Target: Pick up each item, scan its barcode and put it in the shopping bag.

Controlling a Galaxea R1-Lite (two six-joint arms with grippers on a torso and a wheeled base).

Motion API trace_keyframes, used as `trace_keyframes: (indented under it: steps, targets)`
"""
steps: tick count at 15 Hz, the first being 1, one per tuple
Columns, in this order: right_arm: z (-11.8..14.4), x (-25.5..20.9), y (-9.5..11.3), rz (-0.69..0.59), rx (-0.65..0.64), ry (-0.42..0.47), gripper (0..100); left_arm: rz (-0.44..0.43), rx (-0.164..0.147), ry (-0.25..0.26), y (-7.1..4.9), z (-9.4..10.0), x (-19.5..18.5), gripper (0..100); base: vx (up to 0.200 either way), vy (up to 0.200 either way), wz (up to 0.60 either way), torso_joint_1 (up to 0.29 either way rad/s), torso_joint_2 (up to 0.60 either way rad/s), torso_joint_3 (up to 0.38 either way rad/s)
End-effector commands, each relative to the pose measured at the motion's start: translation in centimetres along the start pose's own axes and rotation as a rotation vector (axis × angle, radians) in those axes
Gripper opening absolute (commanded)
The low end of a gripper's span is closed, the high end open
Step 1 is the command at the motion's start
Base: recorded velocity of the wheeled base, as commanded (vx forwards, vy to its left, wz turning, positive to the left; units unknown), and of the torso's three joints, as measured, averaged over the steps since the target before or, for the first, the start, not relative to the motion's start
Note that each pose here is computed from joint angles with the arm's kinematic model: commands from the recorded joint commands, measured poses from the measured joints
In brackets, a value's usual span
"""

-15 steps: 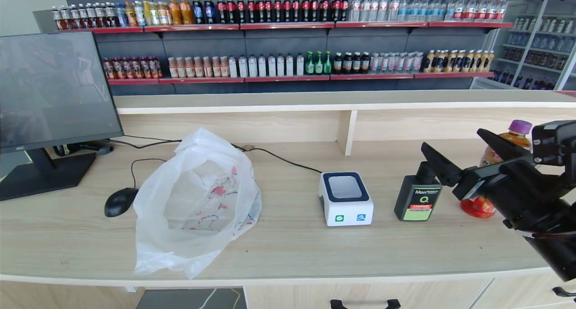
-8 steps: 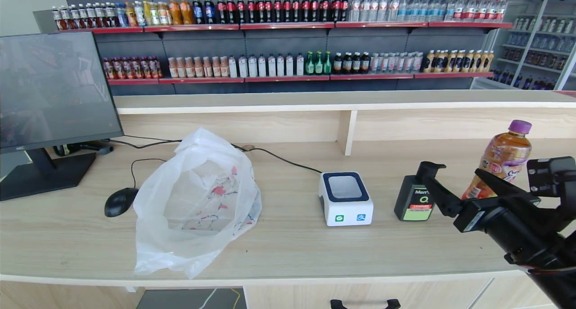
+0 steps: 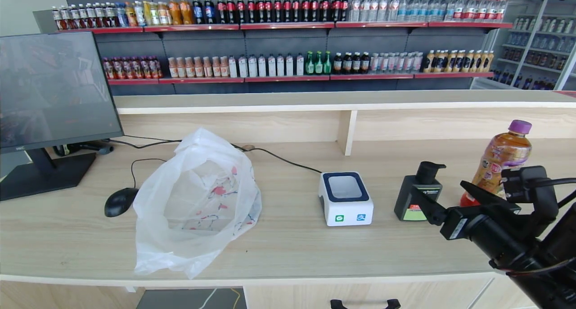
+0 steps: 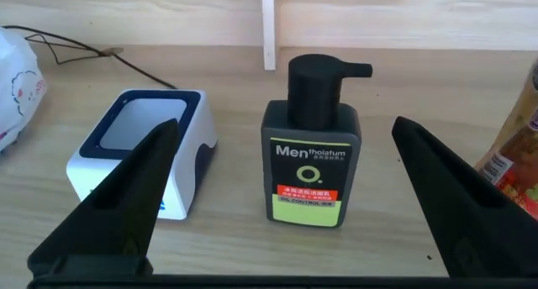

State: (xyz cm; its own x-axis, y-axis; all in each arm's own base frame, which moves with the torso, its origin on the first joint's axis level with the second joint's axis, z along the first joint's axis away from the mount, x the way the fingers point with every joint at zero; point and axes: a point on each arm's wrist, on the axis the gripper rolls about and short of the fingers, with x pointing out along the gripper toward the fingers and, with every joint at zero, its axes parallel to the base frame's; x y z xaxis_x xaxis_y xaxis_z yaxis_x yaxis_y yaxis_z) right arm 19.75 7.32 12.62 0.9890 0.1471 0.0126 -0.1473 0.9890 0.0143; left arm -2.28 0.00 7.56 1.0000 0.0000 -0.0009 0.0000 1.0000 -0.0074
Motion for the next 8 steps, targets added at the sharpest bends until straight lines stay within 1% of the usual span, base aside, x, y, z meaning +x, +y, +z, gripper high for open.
trace_keyframes:
  steps: [1, 8]
  targets:
    - [-0.7, 0.7, 0.2, 0.004, -0.006, 0.031, 100, 0.0, 0.0, 0.001, 0.0, 0.0, 0.0, 0, 0.0, 0.0, 0.0, 0.0, 0.0, 0.0]
    - [-1.9, 2.8, 0.8, 0.009, 0.004, 0.064, 100, 0.0, 0.0, -0.001, 0.0, 0.0, 0.0, 0, 0.0, 0.0, 0.0, 0.0, 0.0, 0.0]
